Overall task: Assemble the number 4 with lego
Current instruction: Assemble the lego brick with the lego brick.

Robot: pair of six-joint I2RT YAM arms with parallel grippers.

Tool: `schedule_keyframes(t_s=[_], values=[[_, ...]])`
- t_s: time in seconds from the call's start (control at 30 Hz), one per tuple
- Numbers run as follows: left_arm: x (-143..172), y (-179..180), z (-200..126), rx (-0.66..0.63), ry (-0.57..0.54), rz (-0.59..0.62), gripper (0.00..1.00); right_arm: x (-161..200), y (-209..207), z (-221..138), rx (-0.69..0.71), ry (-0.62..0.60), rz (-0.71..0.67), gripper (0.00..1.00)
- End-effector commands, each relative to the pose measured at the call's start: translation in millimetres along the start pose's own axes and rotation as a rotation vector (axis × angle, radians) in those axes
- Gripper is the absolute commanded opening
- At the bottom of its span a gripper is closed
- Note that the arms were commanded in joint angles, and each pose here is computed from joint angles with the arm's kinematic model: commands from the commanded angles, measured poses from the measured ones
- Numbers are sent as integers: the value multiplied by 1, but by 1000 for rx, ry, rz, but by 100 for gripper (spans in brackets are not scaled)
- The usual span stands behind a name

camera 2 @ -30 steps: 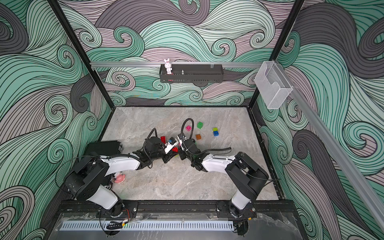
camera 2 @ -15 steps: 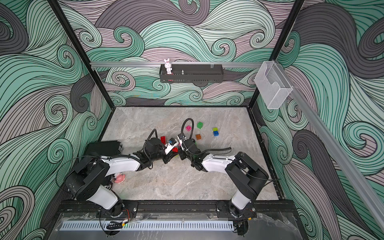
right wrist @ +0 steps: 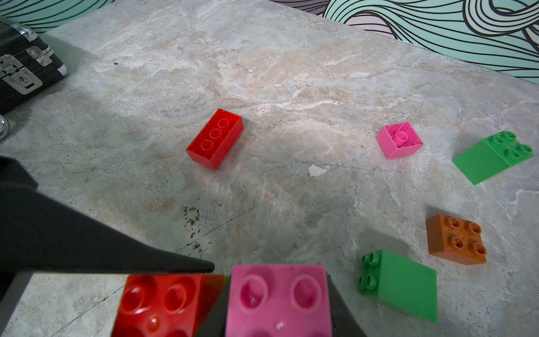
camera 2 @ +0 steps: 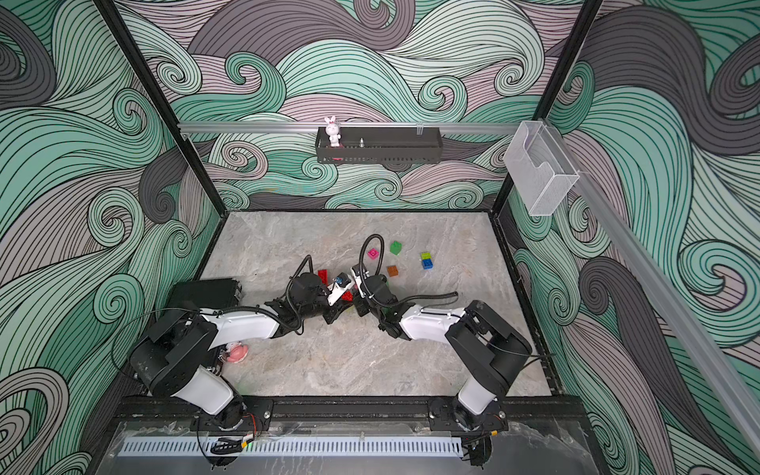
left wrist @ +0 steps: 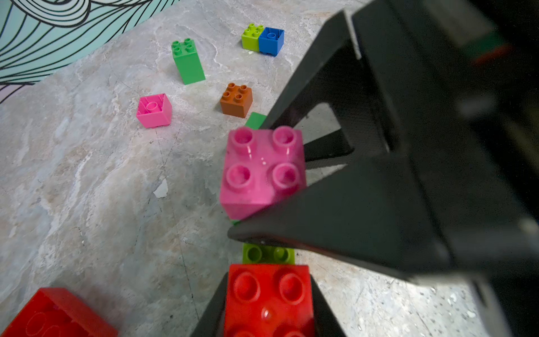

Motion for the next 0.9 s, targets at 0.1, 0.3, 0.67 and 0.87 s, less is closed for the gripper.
schedule_keyframes(t_s=[0.1,0.3,0.67,0.87], values=[[3,-1,-14,-22,28,-111,57,120,-3,-4,-14,421,-64,7],[-29,-2,-37,-8,-127,-90,62,120,-3,-3,-14,425,-65,7],[-22,6,-19,-34,-86,-53,59,121,-2,-3,-17,429,-69,6],[-20,6,-12,-26,-83,-50,54,120,-2,-4,-14,426,-69,6]])
Point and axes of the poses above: each gripper's point midway between its finger pads, its own z axis out along the fingers, its own y axis along the line the jaws close on, x = y × z, the point moved 2 cm from there along -z, back along the fingers, and after that the axes turned 1 degree about z, right-handed, at the moved point
